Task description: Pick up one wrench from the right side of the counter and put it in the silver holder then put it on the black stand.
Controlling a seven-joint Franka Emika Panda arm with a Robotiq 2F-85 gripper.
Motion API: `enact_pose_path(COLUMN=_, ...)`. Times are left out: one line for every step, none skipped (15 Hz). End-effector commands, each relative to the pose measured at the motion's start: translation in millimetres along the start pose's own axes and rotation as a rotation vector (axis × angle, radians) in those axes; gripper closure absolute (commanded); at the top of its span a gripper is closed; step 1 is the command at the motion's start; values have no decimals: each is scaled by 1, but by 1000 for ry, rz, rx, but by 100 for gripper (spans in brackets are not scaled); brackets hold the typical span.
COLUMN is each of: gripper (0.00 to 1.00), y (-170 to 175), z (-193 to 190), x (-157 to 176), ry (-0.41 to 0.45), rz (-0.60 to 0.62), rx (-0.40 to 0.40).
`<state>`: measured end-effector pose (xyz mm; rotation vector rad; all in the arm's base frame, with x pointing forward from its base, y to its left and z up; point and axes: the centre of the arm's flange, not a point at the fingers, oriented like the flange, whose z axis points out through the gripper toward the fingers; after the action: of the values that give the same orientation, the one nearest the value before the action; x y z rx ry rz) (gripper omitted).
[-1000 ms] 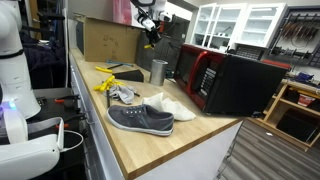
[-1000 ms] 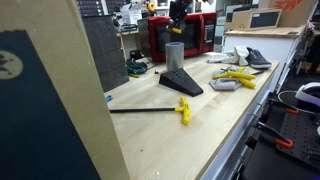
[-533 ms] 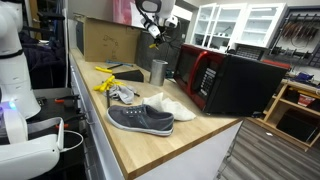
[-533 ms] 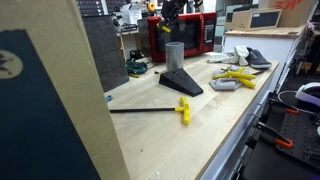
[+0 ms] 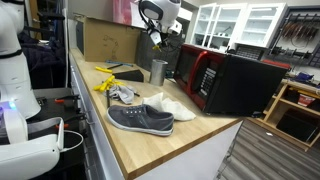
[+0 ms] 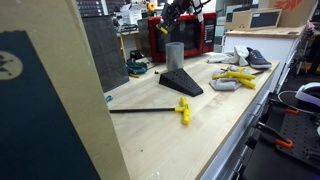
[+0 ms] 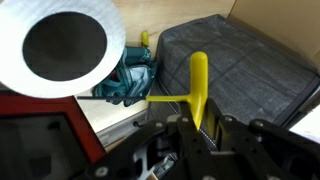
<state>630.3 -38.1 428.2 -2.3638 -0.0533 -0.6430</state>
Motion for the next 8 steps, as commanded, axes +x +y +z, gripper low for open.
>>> enact_pose_path(gripper=95, y=4, z=-4, x=-2, ry=56, rz=38, rx=70)
enact_pose_path(gripper=95, y=3, z=-6, x=-4, ry=70, rz=59, rx=86)
enact_pose_path(gripper=95, y=2, z=-7, x=-6, ry=79, rz=78, rx=94)
enact_pose_path(gripper=95, y=1, z=-7, x=-7, ry=81, rz=95, rx=103)
enact_pose_path(gripper=95, y=1, z=-7, x=-10, ry=76, rz=117, rx=112)
enact_pose_path(gripper=95, y=2, z=-8, x=-13, ry=74, rz=128, rx=116)
enact_pose_path(gripper=95, y=3, z=-8, x=-16, ry=67, rz=141, rx=120)
enact_pose_path(gripper=95, y=5, z=-9, x=-20, ry=57, rz=150, rx=121)
